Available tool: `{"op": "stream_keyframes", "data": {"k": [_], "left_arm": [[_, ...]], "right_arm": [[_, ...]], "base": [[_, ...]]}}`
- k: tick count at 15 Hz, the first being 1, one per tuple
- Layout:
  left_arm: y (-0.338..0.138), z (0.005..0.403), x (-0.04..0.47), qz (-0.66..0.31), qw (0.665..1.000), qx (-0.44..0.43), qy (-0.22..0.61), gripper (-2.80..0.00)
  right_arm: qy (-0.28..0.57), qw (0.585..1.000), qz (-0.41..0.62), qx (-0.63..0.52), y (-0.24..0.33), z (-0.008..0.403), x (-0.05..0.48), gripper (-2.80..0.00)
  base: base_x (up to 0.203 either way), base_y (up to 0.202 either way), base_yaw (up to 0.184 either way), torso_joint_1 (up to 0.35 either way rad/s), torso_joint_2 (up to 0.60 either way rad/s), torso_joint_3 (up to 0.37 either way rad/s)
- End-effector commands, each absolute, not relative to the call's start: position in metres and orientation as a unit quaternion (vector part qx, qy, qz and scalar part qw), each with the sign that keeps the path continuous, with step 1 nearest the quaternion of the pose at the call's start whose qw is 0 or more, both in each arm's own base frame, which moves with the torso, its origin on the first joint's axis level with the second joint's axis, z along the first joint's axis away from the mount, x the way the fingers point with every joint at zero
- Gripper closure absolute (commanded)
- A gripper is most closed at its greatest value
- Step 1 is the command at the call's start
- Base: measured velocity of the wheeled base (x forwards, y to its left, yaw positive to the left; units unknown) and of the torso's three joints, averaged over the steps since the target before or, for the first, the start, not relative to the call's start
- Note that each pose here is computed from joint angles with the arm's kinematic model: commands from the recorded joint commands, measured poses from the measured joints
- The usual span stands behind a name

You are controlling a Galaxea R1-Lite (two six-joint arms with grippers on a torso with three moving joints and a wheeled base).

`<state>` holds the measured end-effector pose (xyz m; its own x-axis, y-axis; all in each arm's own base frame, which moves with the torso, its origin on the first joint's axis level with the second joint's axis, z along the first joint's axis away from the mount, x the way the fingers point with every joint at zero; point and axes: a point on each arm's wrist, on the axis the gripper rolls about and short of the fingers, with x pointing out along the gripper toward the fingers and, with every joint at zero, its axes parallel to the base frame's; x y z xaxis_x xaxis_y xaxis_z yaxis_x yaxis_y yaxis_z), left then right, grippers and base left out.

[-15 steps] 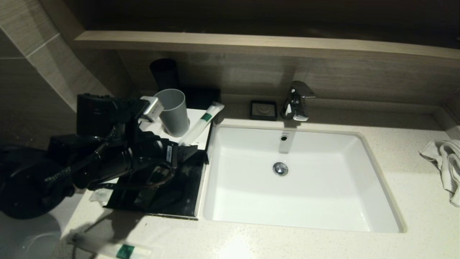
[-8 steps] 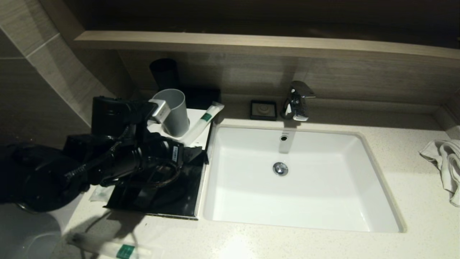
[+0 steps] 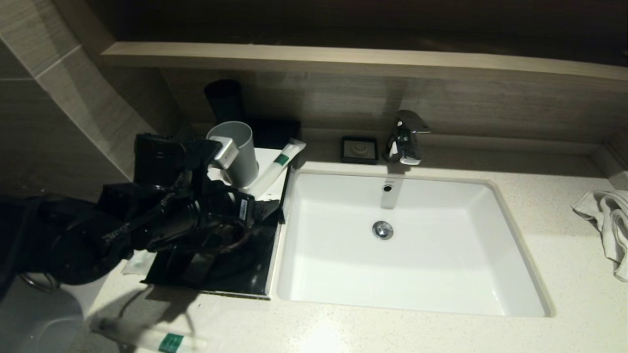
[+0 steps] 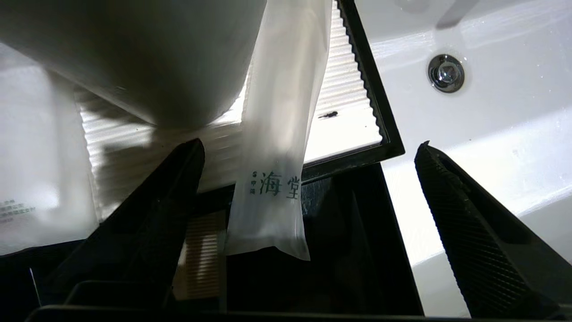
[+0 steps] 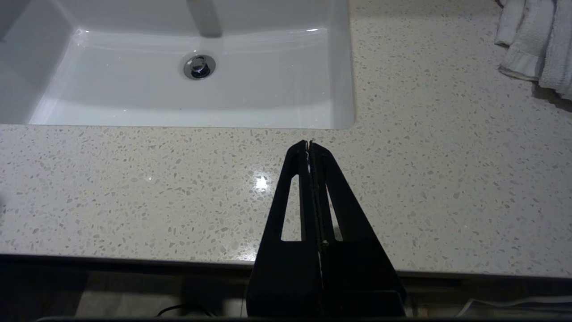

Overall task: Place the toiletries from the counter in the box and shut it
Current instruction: Pick up the bathroom toiletry

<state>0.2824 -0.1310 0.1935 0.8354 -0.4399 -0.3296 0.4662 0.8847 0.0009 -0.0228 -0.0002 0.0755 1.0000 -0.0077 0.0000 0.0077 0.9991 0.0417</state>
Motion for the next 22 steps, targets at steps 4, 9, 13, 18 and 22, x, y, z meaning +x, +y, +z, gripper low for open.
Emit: {"op": "stream_keyframes", "data": {"k": [4, 9, 13, 18, 22], "left_arm": [[-0.1313, 0.1912, 0.2838, -0.237, 0.956, 0.053, 0.161, -2.80], [-0.1299, 0.1911, 0.2829, -0.225, 0.958, 0.086, 0.155, -2.80], [-0.1295, 0.1886, 0.2824, -0.223, 0.959, 0.095, 0.150, 0.00], [-0.1294, 0.1878, 0.2820, -0.223, 0.959, 0.094, 0.148, 0.00], [-0.1285, 0.1891, 0.2794, -0.224, 0.959, 0.094, 0.146, 0.00]], "right_arm": [[0.000, 1.000, -0.005, 0.021, -0.0002, 0.0755, -0.0228, 0.00], [0.000, 1.000, -0.004, 0.021, -0.0002, 0.0755, -0.0228, 0.00], [0.000, 1.000, -0.004, 0.021, -0.0002, 0.0755, -0.0228, 0.00], [0.000, 1.000, -0.004, 0.021, -0.0002, 0.0755, -0.0228, 0.00], [0.000, 1.000, -0.004, 0.021, -0.0002, 0.0755, -0.0228, 0.00]], "base": [[0.000, 0.000, 0.000, 0.000, 0.00, 0.000], [0.000, 0.000, 0.000, 0.000, 0.00, 0.000], [0.000, 0.000, 0.000, 0.000, 0.00, 0.000], [0.000, 0.000, 0.000, 0.000, 0.00, 0.000], [0.000, 0.000, 0.000, 0.000, 0.00, 0.000]]}}
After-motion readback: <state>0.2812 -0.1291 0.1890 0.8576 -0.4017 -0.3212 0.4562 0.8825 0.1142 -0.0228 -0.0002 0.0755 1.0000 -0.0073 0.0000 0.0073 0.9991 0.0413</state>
